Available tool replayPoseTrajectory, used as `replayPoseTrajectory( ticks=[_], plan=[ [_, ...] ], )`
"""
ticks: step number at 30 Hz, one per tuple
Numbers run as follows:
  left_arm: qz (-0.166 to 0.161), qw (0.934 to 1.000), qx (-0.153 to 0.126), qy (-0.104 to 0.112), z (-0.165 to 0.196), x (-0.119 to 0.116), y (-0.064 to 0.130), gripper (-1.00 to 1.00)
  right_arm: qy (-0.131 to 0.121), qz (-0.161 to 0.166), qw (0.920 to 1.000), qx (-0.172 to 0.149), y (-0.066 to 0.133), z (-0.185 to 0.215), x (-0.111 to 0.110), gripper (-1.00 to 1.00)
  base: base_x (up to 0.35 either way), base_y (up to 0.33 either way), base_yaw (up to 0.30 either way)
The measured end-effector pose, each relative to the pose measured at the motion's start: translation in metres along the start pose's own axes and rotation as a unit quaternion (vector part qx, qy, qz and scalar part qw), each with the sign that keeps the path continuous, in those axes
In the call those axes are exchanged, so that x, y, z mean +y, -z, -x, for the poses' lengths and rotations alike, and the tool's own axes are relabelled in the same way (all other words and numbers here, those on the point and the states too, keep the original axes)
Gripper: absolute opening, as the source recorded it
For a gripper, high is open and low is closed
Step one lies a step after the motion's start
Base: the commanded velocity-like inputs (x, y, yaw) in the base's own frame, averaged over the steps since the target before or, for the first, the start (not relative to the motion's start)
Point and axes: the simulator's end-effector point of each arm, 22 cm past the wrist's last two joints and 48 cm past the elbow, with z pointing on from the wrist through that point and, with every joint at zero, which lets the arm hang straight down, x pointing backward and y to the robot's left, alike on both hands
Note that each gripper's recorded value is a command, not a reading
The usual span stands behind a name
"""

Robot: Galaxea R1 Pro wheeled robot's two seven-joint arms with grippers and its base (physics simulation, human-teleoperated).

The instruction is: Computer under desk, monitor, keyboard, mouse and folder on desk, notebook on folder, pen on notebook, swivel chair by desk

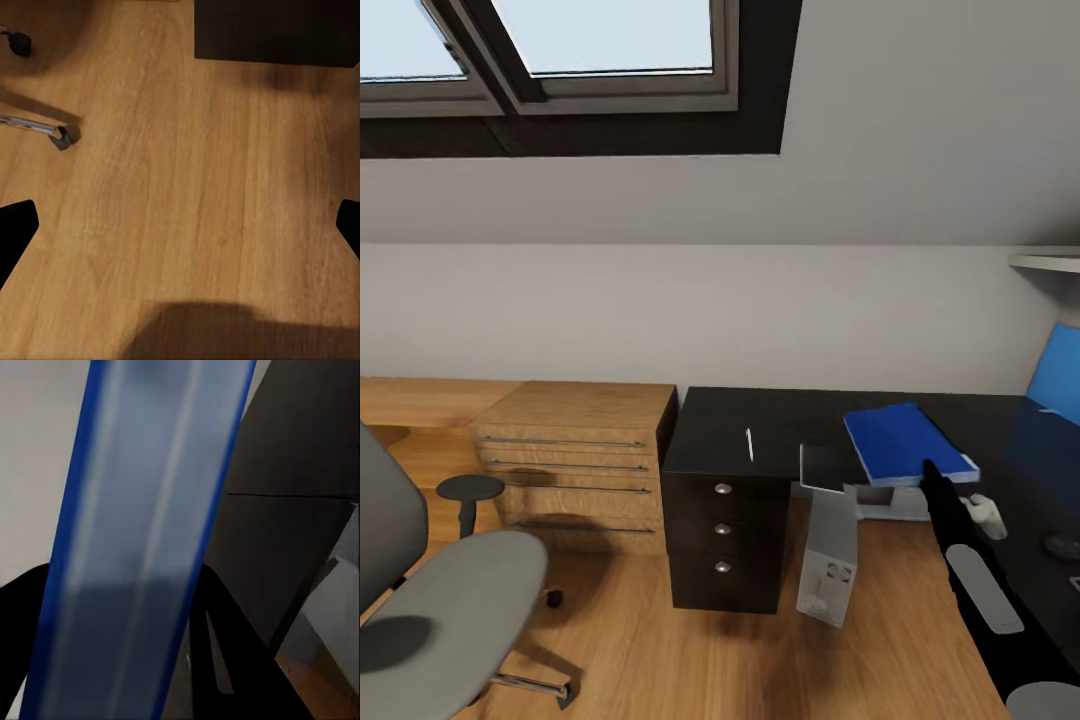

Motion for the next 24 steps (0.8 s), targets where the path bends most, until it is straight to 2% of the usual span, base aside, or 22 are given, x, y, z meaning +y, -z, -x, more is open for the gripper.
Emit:
replayPoseTrajectory(
  ticks=[3, 6, 10, 12, 16, 19, 22, 24],
  plan=[
    [0.000, 1.0000, 0.000, 0.000, 0.000, 0.000, 0.000, 1.00, -0.002, -0.013, 0.9991, -0.039, 0.001, 0.015, -0.010, -1.00, 0.000, 0.000, 0.000],
    [0.000, 1.0000, 0.000, 0.000, 0.000, 0.000, 0.000, 1.00, -0.005, -0.019, 0.9978, -0.063, 0.002, 0.025, -0.015, -1.00, 0.000, 0.000, 0.000],
    [-0.001, 1.0000, 0.000, -0.001, 0.000, -0.001, 0.000, 1.00, -0.015, -0.022, 0.9976, -0.063, 0.005, 0.016, -0.015, -1.00, 0.000, 0.000, 0.000],
    [-0.002, 1.0000, 0.000, -0.001, 0.000, -0.001, 0.000, 1.00, -0.033, -0.015, 0.9978, -0.056, 0.009, -0.003, -0.004, -1.00, 0.000, 0.000, 0.000],
    [-0.002, 1.0000, 0.000, -0.001, 0.000, -0.001, 0.000, 1.00, -0.046, -0.013, 0.9977, -0.048, 0.013, -0.019, 0.003, -1.00, 0.000, 0.000, 0.000],
    [-0.001, 1.0000, 0.000, -0.001, 0.000, -0.001, 0.000, 1.00, -0.049, -0.011, 0.9976, -0.047, 0.013, -0.022, 0.005, -1.00, 0.000, 0.000, 0.000],
    [-0.001, 1.0000, 0.000, -0.001, 0.000, -0.001, 0.000, 1.00, -0.056, 0.005, 0.9969, -0.055, 0.014, -0.015, 0.021, -1.00, 0.000, 0.000, 0.000],
    [-0.001, 1.0000, 0.000, -0.001, 0.000, -0.001, 0.000, 1.00, -0.057, 0.006, 0.9968, -0.056, 0.014, -0.014, 0.022, -1.00, 0.000, 0.000, 0.000]
  ],
)
